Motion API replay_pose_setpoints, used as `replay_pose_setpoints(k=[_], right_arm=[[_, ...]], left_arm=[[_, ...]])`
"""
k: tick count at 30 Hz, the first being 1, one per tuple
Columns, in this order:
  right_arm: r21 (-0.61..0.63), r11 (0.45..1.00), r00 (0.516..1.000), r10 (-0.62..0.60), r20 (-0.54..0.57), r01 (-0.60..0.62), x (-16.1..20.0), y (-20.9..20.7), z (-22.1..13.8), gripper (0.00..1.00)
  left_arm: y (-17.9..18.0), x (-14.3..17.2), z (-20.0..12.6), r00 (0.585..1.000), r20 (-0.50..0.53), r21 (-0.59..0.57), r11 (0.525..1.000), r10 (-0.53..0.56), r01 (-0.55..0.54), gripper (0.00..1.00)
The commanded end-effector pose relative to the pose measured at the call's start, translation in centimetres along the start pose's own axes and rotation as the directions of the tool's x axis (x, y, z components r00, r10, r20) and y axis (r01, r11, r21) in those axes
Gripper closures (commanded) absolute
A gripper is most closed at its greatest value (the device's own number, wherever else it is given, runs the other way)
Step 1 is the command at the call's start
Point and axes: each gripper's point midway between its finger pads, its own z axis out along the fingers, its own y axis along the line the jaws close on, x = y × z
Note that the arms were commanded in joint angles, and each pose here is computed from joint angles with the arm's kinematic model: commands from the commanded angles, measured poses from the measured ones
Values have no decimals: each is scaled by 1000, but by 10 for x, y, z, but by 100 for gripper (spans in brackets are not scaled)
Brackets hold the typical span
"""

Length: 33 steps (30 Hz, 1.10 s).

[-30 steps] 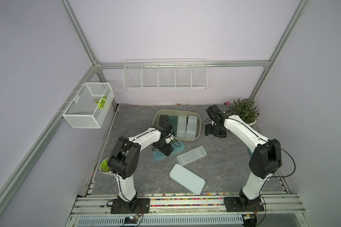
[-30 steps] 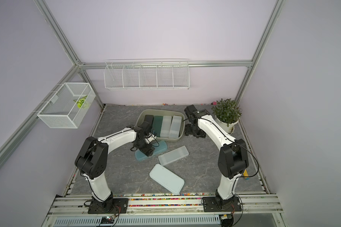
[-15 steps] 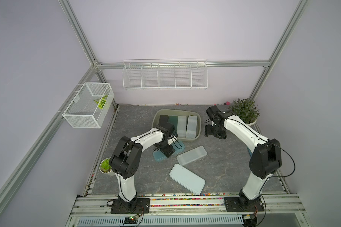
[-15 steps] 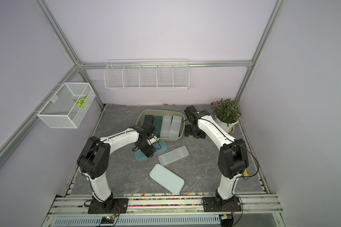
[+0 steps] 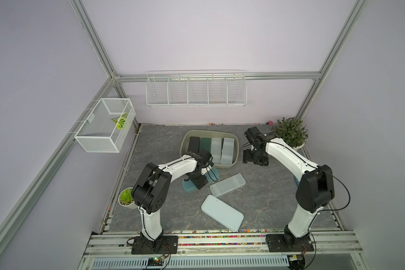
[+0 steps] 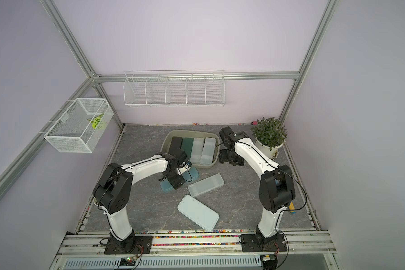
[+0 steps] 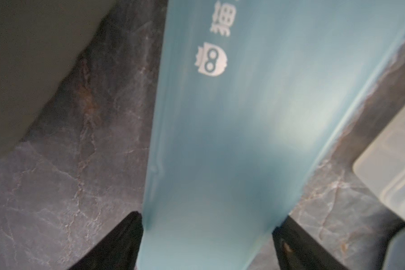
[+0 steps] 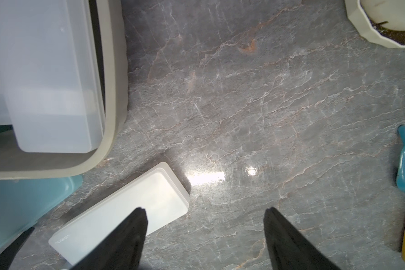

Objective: Put the pencil case into the storage box
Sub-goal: Pick up the pencil case from the center of the board.

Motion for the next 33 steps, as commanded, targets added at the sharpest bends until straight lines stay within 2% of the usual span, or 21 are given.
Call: replay_pose_setpoints(k=[1, 4, 6, 12, 16, 27, 33], right_arm=[[4, 1000, 1000, 0, -15, 0, 5, -4, 4, 17], [6, 1000, 1000, 0, -16, 0, 7, -5, 5, 17], [8, 1000, 1000, -1, -17, 2, 8, -6, 6, 17], [6, 1000, 1000, -5, -23, 5, 9, -5, 9, 17], [6, 1000, 1000, -9, -26, 9, 7, -4, 11, 17], [7, 1000, 1000, -5, -20, 5, 5, -7, 9, 16], [2, 1000, 1000, -2, -11, 2, 4, -6, 6, 16]], left_arm=[[-28, 30, 39, 988, -152, 127, 992, 2, 18, 17], [-33, 29, 37, 987, -160, 157, 987, -3, 29, 24], [-37, 30, 32, 987, -159, 174, 984, -3, 31, 24], [-38, 31, 29, 983, -182, 147, 989, 24, 4, 13], [-34, 26, 33, 982, -189, 129, 992, 21, 4, 12], [-59, 35, 15, 983, -184, 210, 976, -12, 51, 35], [-59, 52, -2, 966, -235, 164, 975, -107, 148, 42]])
